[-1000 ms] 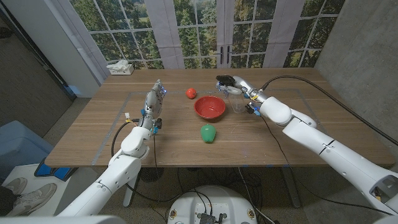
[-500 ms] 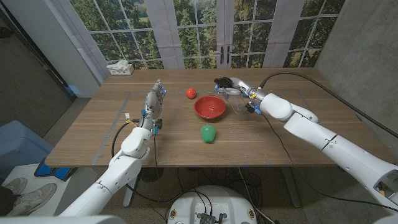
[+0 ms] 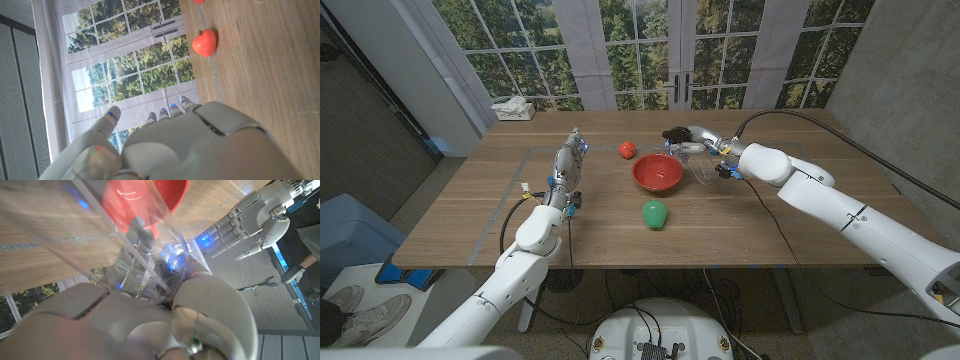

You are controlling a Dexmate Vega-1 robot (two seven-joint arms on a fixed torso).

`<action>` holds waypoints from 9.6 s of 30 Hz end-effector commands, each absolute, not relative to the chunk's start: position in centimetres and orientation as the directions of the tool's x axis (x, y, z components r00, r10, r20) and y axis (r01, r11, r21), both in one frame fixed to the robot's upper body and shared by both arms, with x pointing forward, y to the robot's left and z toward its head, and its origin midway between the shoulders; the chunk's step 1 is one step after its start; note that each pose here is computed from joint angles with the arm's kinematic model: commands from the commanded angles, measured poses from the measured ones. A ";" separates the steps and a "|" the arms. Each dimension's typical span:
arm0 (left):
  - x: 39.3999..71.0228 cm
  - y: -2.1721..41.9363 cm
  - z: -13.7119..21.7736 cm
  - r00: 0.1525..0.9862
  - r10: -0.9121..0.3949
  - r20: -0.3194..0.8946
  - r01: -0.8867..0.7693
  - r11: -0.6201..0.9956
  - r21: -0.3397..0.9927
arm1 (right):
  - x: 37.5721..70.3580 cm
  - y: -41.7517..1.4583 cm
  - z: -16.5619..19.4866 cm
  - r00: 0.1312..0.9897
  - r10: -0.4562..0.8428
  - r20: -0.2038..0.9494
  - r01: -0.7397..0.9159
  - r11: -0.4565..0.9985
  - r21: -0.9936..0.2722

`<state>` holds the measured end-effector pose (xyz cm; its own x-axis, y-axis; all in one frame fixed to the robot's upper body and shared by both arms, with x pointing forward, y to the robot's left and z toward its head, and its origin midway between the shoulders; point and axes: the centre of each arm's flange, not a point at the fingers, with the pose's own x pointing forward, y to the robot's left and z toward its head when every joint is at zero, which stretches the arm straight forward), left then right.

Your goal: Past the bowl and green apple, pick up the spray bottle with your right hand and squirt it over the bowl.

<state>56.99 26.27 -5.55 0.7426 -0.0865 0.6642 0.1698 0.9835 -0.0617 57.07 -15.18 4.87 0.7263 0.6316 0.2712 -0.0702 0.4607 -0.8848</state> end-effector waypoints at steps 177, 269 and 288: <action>57.3 26.0 -5.4 0.744 -0.070 0.665 0.163 0.983 -0.079 | 60.2 -14.7 9.3 0.779 0.624 0.061 -0.199 0.339 -0.919; 58.1 26.2 -3.6 0.737 -0.085 0.671 0.162 0.985 -0.053 | 62.6 -21.6 8.1 0.676 0.472 0.566 -0.011 0.774 -0.633; 58.6 26.1 -2.9 0.738 -0.092 0.669 0.165 0.985 -0.046 | 63.7 -24.5 6.7 0.670 0.331 0.664 0.053 0.871 -0.488</action>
<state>58.35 26.15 -3.29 0.7370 -0.0878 0.6702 0.1626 0.9854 -0.0497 63.10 -22.80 7.66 0.6756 0.4182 0.6072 0.0149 0.8157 -0.5783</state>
